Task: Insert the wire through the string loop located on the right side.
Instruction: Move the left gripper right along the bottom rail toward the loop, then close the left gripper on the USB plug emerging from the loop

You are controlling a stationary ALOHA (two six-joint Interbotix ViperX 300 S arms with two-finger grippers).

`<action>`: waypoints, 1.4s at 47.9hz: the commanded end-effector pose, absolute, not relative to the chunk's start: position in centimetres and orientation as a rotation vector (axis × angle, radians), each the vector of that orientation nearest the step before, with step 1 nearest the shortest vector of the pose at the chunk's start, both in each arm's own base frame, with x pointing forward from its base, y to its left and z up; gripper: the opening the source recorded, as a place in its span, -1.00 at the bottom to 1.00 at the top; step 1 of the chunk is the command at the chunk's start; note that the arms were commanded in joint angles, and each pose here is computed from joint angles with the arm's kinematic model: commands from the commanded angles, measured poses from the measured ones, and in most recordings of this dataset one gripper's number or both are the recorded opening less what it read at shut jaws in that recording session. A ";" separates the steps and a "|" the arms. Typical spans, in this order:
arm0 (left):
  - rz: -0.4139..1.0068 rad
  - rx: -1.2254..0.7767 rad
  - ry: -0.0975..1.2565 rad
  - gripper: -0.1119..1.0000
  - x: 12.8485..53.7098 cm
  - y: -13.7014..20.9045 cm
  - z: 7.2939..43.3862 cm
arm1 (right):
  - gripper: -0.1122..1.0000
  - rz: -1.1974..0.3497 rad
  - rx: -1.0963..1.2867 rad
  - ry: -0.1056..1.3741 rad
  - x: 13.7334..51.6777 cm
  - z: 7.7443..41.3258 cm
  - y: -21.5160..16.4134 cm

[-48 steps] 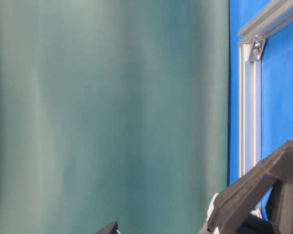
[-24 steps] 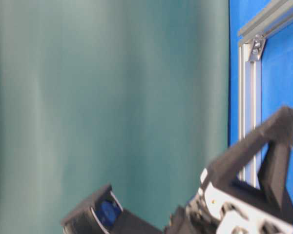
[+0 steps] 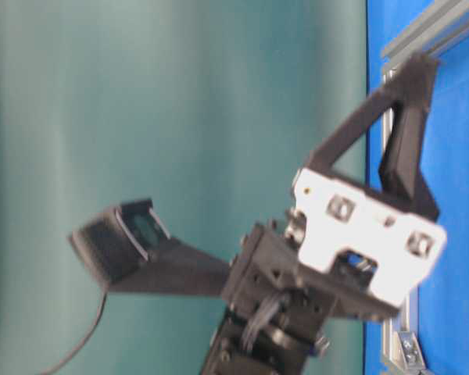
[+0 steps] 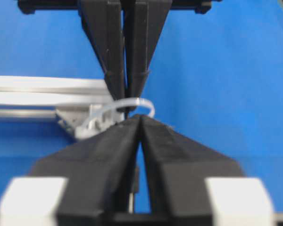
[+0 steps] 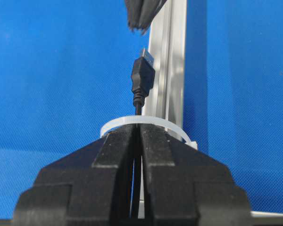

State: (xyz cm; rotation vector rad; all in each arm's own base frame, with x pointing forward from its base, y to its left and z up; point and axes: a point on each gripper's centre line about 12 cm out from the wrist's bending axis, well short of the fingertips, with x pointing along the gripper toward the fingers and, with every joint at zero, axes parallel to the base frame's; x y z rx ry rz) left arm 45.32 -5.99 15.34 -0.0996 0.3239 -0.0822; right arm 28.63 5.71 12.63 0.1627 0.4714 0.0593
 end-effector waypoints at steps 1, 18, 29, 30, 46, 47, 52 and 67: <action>-0.089 -0.100 0.300 -0.53 46.3 -6.2 16.8 | -0.85 0.059 0.169 0.438 29.1 13.4 5.8; -0.096 -0.104 0.311 0.84 47.2 -6.7 17.1 | -0.85 0.059 0.169 0.437 29.1 13.4 5.8; -0.095 -0.103 0.312 0.79 47.2 -6.6 17.1 | -0.85 0.059 0.169 0.437 29.1 13.4 5.8; -0.093 -0.104 0.312 0.79 47.2 -6.6 17.1 | -0.85 0.058 0.170 0.438 29.1 13.4 5.7; -0.093 -0.103 0.314 0.79 47.1 -6.5 17.1 | -0.85 0.058 0.170 0.437 29.2 13.4 5.7; -0.095 -0.105 0.314 0.79 47.1 -6.6 17.1 | -0.85 0.058 0.170 0.438 29.1 13.4 5.7; -0.092 -0.104 0.325 0.79 47.2 -6.5 16.6 | -0.85 0.058 0.170 0.438 29.1 13.4 5.7; -0.078 -0.101 0.390 0.78 47.2 -6.1 13.5 | -0.85 0.058 0.169 0.441 29.1 13.3 5.7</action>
